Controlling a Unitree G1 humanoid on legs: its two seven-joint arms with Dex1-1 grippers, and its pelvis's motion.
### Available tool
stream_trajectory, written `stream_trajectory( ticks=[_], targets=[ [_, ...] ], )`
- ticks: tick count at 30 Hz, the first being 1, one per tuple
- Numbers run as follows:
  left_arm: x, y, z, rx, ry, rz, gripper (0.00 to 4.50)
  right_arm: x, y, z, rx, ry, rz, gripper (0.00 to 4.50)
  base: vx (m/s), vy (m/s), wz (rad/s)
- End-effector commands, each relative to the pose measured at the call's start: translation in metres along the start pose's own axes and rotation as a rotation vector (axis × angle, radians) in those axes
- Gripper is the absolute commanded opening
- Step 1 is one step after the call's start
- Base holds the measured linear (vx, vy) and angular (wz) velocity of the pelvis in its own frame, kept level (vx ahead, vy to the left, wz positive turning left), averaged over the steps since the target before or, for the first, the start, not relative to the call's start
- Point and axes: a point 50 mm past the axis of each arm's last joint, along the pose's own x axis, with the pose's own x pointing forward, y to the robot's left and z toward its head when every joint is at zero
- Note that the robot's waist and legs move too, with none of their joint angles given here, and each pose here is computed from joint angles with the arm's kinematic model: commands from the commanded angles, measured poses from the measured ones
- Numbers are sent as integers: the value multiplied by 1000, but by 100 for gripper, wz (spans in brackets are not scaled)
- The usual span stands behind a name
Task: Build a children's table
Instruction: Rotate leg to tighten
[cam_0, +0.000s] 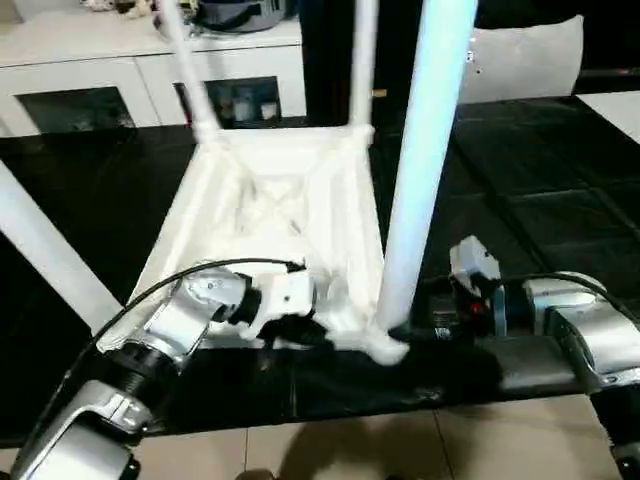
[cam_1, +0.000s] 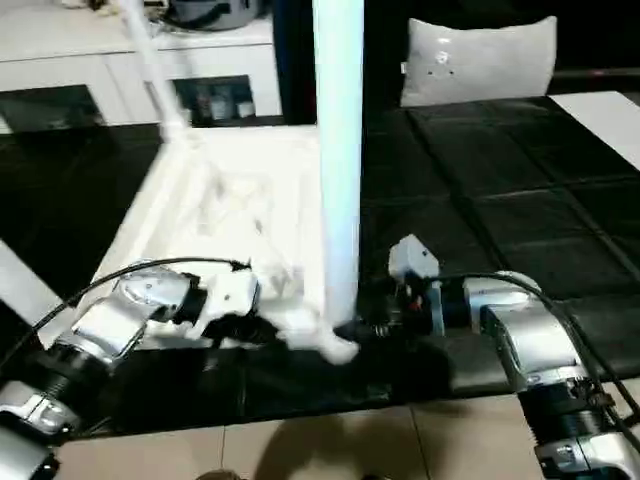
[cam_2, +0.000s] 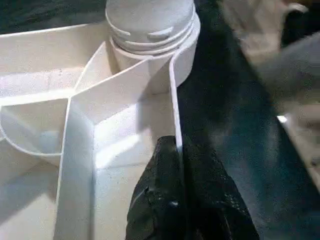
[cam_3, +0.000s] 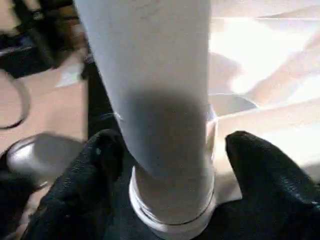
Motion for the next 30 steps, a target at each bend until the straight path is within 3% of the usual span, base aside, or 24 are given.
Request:
stream_trajectory(
  ticks=[1,14,18,25,27,28,30],
  targets=[
    [3,0,14,100,2,-93,0,2,0,7,-22,-6,38,320,0,0,0],
    [4,2,14,105,2,-107,0,8,8,2,68,-24,147,212,0,0,0],
    [4,2,14,68,-21,-89,0,11,8,3,86,-64,125,204,0,0,0],
    [9,15,19,-111,-97,137,0,34,-21,0,172,-89,-309,200,0,0,0],
    [13,20,23,-172,-126,220,0,41,-31,1,230,-113,-446,200,0,0,0],
    [17,25,27,-224,-154,285,0,47,-40,2,306,-142,-576,200,0,0,0],
    [19,26,29,-242,-161,310,0,49,-44,3,334,-149,-628,200,0,0,0]
  ],
)
